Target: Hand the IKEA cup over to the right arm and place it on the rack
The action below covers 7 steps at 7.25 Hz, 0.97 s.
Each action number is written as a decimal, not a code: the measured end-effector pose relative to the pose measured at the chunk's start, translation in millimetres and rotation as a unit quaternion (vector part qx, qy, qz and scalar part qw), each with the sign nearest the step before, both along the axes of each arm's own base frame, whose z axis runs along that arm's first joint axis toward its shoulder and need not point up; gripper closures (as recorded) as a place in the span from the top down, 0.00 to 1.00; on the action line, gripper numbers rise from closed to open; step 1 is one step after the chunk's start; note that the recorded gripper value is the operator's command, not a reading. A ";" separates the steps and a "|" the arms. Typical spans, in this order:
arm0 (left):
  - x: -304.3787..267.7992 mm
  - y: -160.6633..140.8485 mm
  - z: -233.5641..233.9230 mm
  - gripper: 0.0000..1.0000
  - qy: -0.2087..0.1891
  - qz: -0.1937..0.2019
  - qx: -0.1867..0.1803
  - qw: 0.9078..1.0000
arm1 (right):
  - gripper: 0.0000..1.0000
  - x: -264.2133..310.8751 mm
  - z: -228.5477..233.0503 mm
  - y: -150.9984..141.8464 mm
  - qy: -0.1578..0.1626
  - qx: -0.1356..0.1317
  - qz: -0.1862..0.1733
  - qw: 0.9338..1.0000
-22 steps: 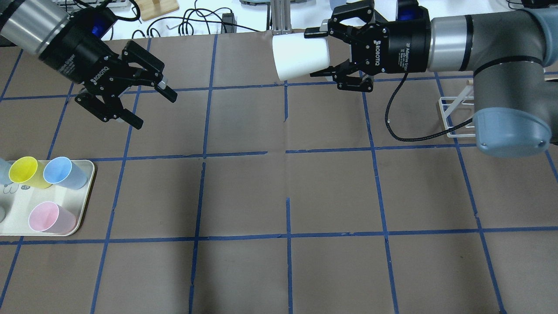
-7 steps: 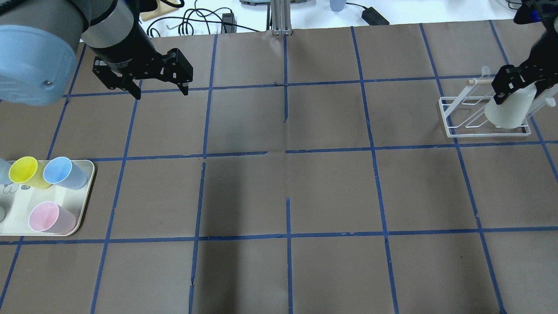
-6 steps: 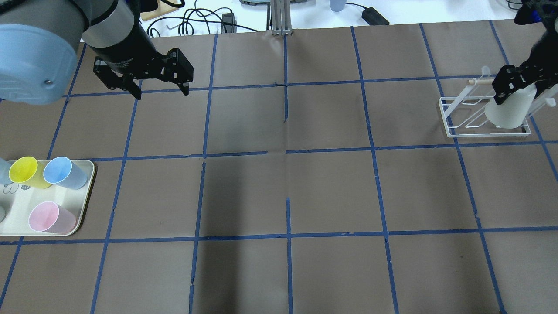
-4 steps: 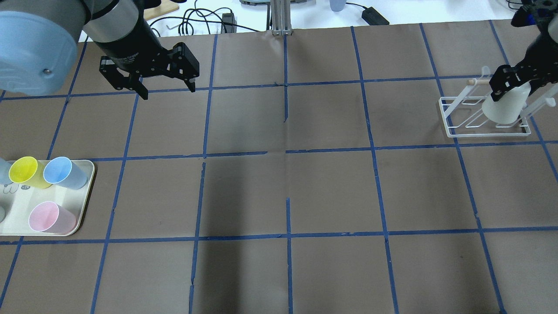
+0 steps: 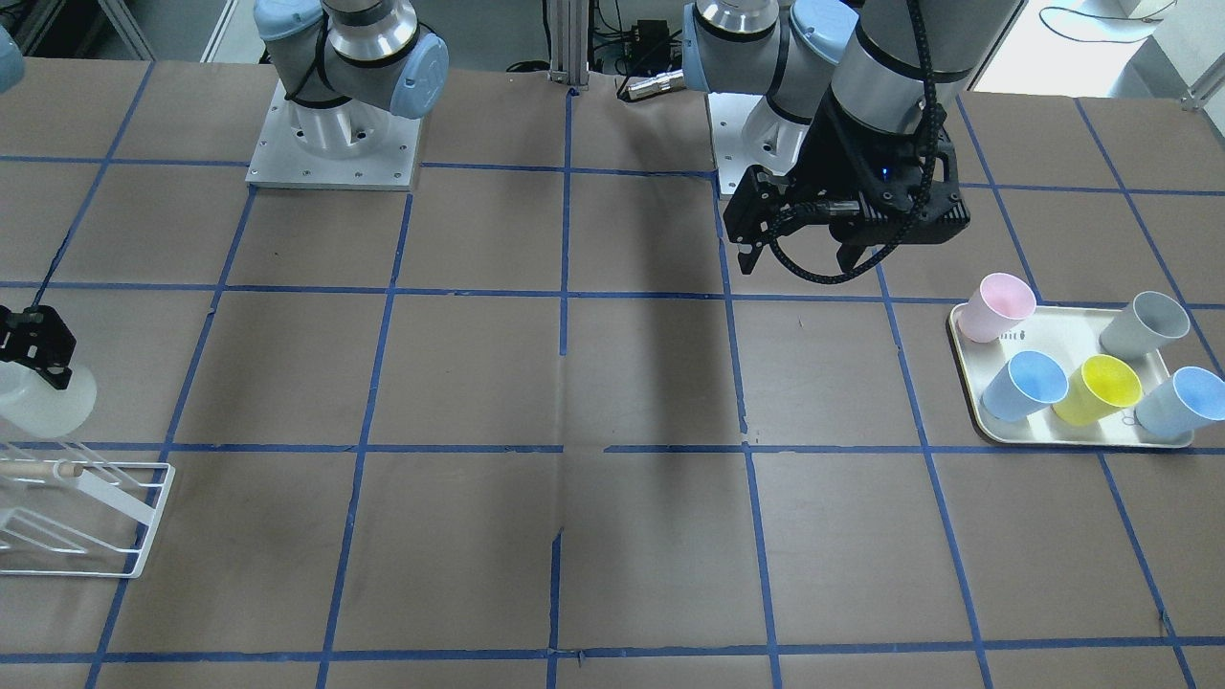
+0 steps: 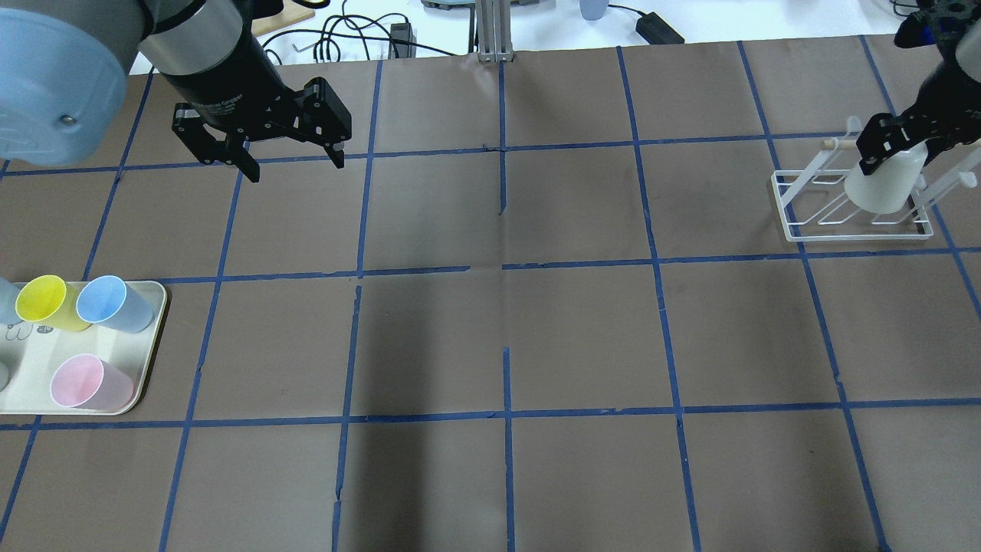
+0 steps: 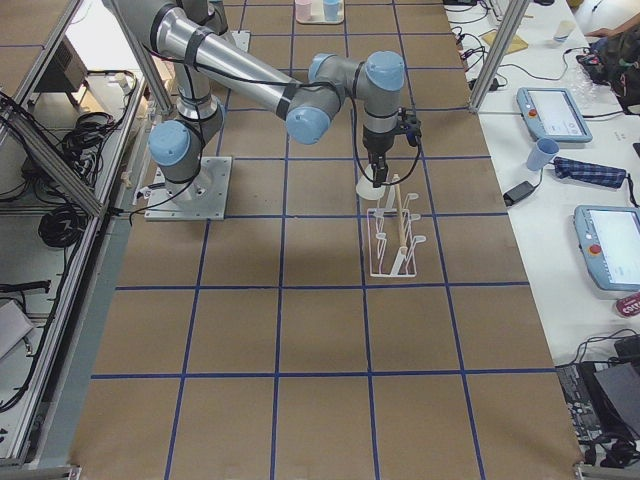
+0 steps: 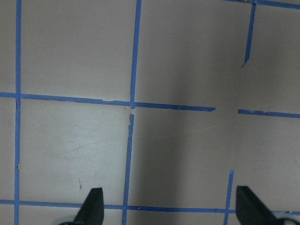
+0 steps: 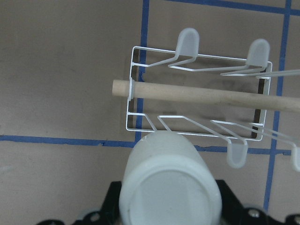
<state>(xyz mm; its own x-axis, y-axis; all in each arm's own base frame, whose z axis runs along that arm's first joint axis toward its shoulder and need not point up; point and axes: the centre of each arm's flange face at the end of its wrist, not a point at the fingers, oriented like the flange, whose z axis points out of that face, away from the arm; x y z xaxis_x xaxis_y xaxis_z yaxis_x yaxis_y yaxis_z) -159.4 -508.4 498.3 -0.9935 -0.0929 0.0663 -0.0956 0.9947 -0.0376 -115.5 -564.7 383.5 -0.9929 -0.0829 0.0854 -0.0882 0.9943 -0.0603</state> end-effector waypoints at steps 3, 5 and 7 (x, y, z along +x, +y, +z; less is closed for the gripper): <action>1.1 0.0 0.5 1.00 0.000 0.001 -0.002 1.000 | 0.30 -2.7 -11.9 -6.1 -0.002 0.003 0.000 1.000; 1.6 -0.3 1.0 1.00 0.000 0.001 -0.003 1.000 | 0.30 -3.7 -21.6 -9.8 -0.010 0.007 -0.001 1.000; 1.9 -0.5 1.1 1.00 0.000 -0.001 -0.004 1.000 | 0.30 -11.3 -37.0 -14.8 -0.016 0.015 -0.004 1.000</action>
<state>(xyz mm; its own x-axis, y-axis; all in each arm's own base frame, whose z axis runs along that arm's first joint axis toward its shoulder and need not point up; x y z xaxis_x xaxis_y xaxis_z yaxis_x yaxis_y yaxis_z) -157.5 -508.9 499.5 -0.9936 -0.0912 0.0673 -0.0943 0.9945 -0.0453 -126.8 -579.4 346.5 -0.9958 -0.0763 0.0506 -0.0781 0.9964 -0.0338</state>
